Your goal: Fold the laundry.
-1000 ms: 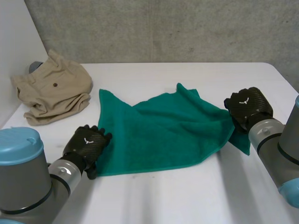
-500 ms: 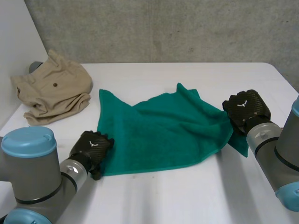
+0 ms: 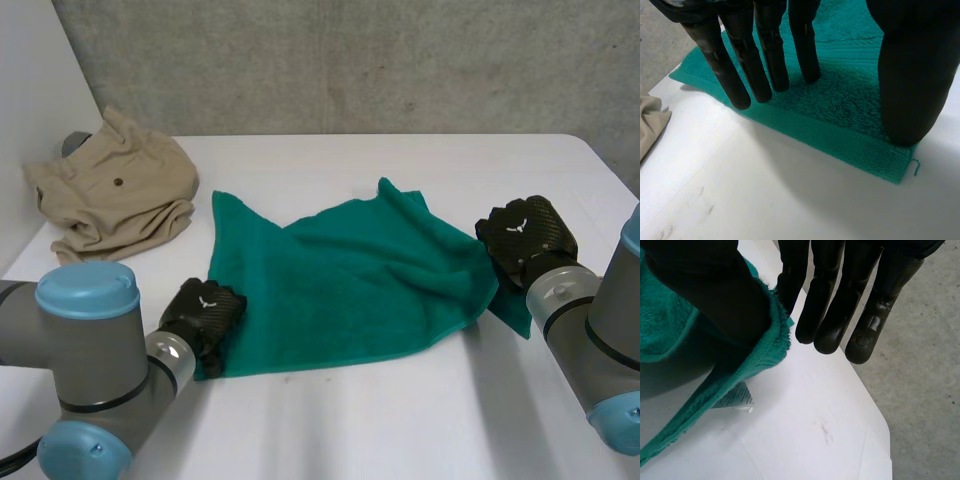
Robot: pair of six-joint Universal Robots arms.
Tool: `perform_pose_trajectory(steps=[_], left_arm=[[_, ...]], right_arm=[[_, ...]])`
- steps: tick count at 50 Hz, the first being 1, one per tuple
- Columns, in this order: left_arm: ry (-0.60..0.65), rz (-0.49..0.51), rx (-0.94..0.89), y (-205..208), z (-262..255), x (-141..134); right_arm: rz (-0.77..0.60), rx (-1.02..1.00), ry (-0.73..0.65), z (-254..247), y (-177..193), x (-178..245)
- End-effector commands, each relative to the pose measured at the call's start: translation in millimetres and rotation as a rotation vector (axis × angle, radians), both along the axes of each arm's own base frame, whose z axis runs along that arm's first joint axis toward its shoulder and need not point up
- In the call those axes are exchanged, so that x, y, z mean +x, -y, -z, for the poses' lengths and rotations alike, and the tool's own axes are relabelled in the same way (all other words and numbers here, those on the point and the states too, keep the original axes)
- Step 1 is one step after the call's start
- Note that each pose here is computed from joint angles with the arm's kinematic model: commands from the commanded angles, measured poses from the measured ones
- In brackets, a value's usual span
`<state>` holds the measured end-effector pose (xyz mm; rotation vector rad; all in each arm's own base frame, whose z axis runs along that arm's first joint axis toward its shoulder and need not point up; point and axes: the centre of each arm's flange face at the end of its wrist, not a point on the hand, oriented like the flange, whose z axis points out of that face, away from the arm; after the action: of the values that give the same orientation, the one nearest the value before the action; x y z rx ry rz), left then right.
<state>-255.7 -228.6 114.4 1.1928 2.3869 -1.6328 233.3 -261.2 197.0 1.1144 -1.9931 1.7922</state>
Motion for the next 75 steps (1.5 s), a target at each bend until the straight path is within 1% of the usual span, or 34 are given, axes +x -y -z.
perform_pose_trajectory(steps=[1, 23, 27, 30, 31, 34, 35, 38, 39, 42, 46, 47, 50, 51, 54, 55, 58, 59, 61, 62, 63, 65, 66, 67, 69, 70, 71, 73, 74, 75], left_arm=[[-0.001, -0.003, -0.003, 3.4, 0.6, -0.8], [-0.008, -0.008, -0.018, 7.6, -2.4, -1.0], [-0.012, -0.009, -0.042, 7.7, -9.6, -1.9], [-0.063, -0.03, -0.161, 8.5, -52.9, 1.1], [-0.097, -0.053, -0.243, 8.6, -81.7, 6.4], [-0.142, -0.091, -0.353, 8.7, -121.2, 17.8], [-0.172, -0.106, -0.42, 7.2, -144.4, 24.4], [-0.204, -0.13, -0.508, 1.1, -175.6, 34.9], [-0.214, -0.138, -0.541, -5.3, -189.3, 40.7], [-0.218, -0.141, -0.553, -15.1, -202.3, 47.7], [-0.183, -0.112, -0.453, -21.1, -190.2, 48.9], [-0.164, -0.103, -0.4, -21.7, -181.3, 48.5], [-0.133, -0.102, -0.317, -18.5, -164.9, 47.3], [-0.112, -0.103, -0.267, -14.7, -152.9, 46.1], [-0.087, -0.103, -0.205, -6.7, -135.9, 43.5], [-0.068, -0.102, -0.175, -0.7, -126.4, 41.7], [-0.033, -0.095, -0.141, 10.8, -113.1, 38.2], [-0.008, -0.089, -0.134, 20.8, -106.7, 35.0], [0.016, -0.087, -0.136, 33.0, -102.1, 31.4], [0.026, -0.089, -0.142, 40.3, -100.7, 29.6], [0.039, -0.102, -0.157, 56.3, -99.5, 25.4], [0.041, -0.115, -0.185, 72.1, -101.6, 18.3], [0.035, -0.128, -0.209, 80.7, -106.2, 15.7], [0.022, -0.156, -0.263, 96.7, -117.4, 10.8], [0.002, -0.178, -0.335, 110.7, -134.2, 5.3], [-0.031, -0.205, -0.418, 122.7, -157.3, 2.5], [-0.054, -0.221, -0.465, 128.9, -170.2, 2.5], [-0.107, -0.242, -0.571, 138.6, -198.2, 2.6], [-0.164, -0.251, -0.691, 144.8, -224.2, 0.6], [-0.191, -0.254, -0.749, 147.1, -234.9, -0.2]], right_arm=[[-0.001, 0.0, -0.001, 0.1, -0.1, 0.0], [-0.001, 0.001, -0.004, 0.5, -0.7, 0.2], [0.004, -0.009, -0.004, -4.1, 2.6, -0.4], [0.008, -0.022, -0.005, -10.8, 5.1, -1.9], [0.007, -0.044, -0.008, -19.4, 6.8, -2.2], [0.004, -0.087, -0.031, -42.5, 4.0, -3.5], [0.0, -0.098, -0.065, -58.0, -0.9, -6.3], [-0.007, -0.097, -0.125, -78.5, -8.3, -10.0], [-0.008, -0.088, -0.164, -90.3, -12.1, -12.5], [-0.013, -0.068, -0.211, -105.2, -16.8, -15.7], [-0.029, -0.028, -0.26, -122.7, -24.6, -18.6], [-0.037, -0.004, -0.277, -125.4, -27.5, -19.4], [-0.051, 0.034, -0.307, -125.0, -29.3, -19.7], [-0.056, 0.063, -0.331, -119.8, -27.7, -20.6], [-0.069, 0.125, -0.364, -101.2, -17.9, -18.1], [-0.082, 0.172, -0.39, -85.3, -10.5, -15.7], [-0.085, 0.233, -0.416, -64.2, -1.2, -13.1], [-0.092, 0.257, -0.422, -54.1, 5.1, -10.0], [-0.095, 0.269, -0.421, -45.7, 12.9, -6.2], [-0.091, 0.264, -0.424, -39.1, 22.4, -1.7], [-0.08, 0.254, -0.423, -36.6, 29.3, -0.2], [-0.055, 0.204, -0.413, -36.9, 44.4, 5.2], [-0.019, 0.119, -0.392, -44.4, 61.8, 11.7], [0.002, 0.063, -0.377, -51.4, 71.1, 14.9], [0.049, -0.061, -0.336, -70.0, 88.4, 21.5], [0.093, -0.203, -0.281, -96.6, 103.1, 27.5], [0.117, -0.28, -0.246, -113.1, 109.2, 29.5], [0.15, -0.432, -0.172, -146.3, 116.7, 33.1], [0.17, -0.57, -0.106, -174.7, 121.2, 35.9], [0.178, -0.632, -0.073, -187.8, 122.0, 36.5]])
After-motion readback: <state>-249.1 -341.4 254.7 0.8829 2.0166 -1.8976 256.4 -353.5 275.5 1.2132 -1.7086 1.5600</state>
